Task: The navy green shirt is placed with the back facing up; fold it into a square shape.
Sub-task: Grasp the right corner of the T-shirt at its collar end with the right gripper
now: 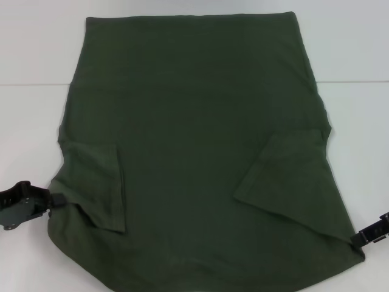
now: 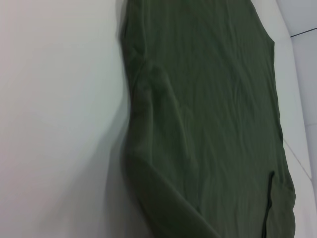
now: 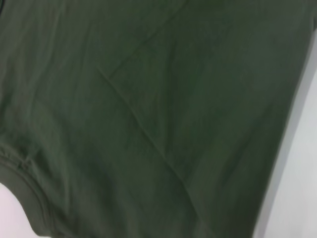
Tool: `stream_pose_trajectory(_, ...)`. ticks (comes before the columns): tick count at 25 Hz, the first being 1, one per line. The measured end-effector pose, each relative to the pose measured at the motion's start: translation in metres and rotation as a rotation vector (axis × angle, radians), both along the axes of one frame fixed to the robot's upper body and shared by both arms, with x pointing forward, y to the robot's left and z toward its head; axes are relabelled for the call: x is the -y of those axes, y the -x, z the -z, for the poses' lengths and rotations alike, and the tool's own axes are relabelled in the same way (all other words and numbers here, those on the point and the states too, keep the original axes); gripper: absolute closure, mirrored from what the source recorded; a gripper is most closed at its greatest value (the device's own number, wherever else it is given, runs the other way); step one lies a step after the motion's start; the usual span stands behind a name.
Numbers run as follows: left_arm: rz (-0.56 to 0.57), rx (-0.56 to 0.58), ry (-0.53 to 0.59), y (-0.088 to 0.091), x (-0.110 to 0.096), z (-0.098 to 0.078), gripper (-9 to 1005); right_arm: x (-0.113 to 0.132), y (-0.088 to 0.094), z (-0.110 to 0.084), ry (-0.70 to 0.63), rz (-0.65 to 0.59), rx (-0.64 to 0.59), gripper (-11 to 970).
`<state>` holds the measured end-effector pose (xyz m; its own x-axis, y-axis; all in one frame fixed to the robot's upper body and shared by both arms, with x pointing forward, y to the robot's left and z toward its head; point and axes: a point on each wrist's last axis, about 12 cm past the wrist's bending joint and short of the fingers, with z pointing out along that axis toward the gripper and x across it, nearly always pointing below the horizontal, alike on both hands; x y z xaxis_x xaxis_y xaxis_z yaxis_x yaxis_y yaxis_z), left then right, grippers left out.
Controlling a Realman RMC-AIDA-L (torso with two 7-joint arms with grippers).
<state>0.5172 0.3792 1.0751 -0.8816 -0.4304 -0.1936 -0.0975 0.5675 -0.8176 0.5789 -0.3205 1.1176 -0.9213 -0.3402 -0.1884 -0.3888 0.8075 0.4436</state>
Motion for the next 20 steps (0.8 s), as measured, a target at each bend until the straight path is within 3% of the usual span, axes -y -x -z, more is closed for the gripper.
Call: stream_pose_trajectory(20,-0.001,-0.015,0.01,0.003,0.0,0.001,958,-0.012,-0.001,0.006,0.007,0.01,-0.019,382)
